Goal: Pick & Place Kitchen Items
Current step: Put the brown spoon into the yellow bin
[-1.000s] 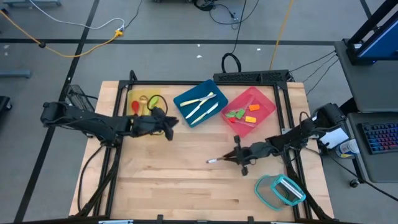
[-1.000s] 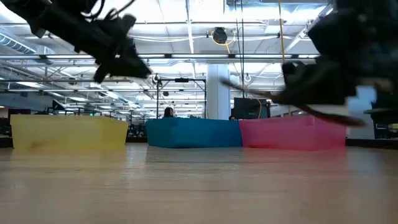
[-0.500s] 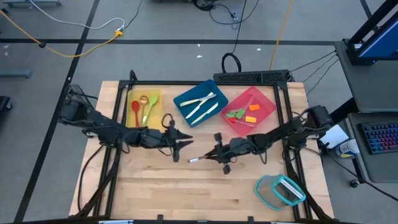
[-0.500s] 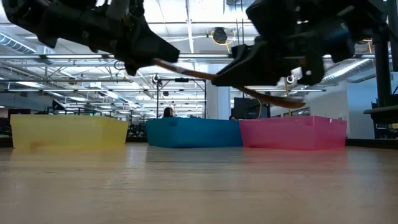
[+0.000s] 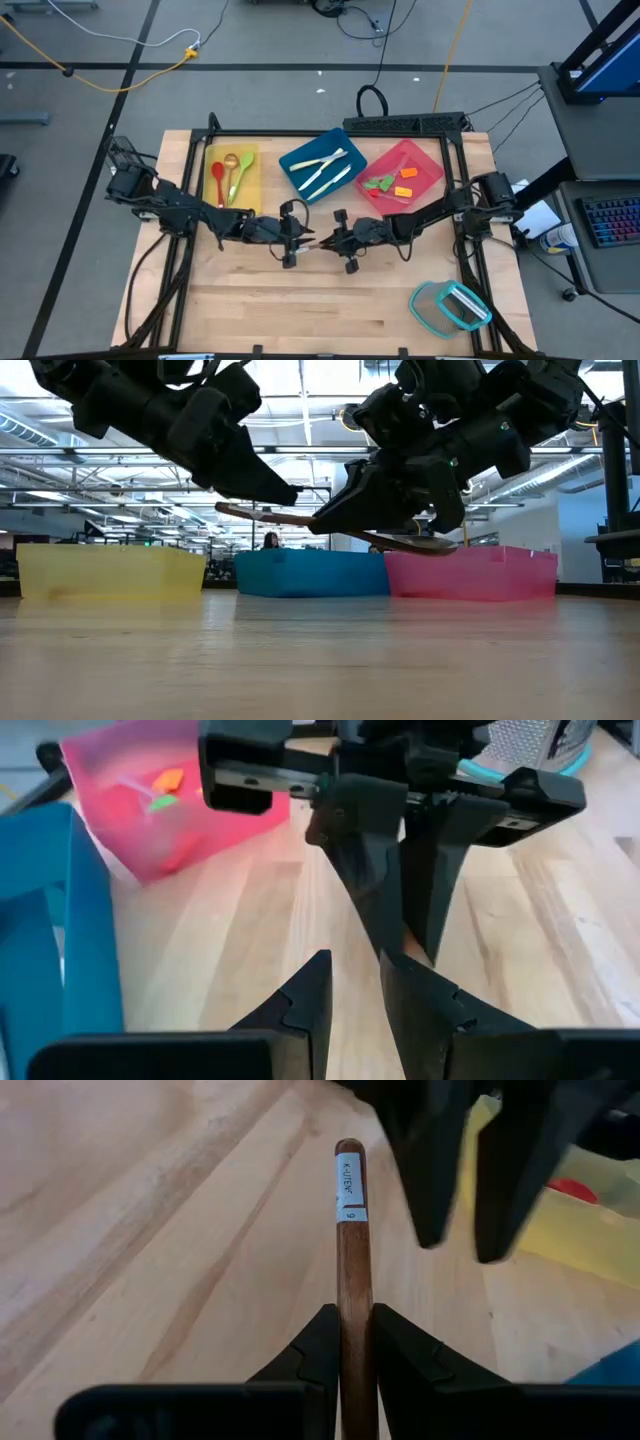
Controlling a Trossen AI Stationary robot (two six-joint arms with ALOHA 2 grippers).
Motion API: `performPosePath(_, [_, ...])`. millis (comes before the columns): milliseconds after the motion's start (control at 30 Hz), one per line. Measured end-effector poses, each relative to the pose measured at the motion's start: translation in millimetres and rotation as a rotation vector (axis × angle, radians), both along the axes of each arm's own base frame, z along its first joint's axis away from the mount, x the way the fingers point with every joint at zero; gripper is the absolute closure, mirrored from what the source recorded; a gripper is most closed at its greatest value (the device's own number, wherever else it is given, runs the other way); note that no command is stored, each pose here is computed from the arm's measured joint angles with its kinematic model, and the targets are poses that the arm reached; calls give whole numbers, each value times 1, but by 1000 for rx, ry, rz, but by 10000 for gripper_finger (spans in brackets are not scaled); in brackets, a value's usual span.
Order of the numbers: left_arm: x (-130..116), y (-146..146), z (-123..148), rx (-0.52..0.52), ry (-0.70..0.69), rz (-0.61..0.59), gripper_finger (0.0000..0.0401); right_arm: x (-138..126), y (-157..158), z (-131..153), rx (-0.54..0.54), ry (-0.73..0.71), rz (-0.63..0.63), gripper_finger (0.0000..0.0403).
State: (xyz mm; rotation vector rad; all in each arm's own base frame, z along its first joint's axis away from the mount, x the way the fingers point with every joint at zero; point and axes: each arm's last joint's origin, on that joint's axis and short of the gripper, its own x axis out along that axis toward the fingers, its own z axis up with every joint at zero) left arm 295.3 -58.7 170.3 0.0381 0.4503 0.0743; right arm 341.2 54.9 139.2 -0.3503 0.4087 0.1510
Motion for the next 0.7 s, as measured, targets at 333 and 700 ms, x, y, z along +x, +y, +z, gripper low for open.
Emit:
performPosePath(333, [2,0,-8,-45,37,-26,308,2,-8,2,6,-30,-24,364])
performPosePath(700, [3,8,-9,-43,40,1,308,4,-20,3,8,-37,-62,364])
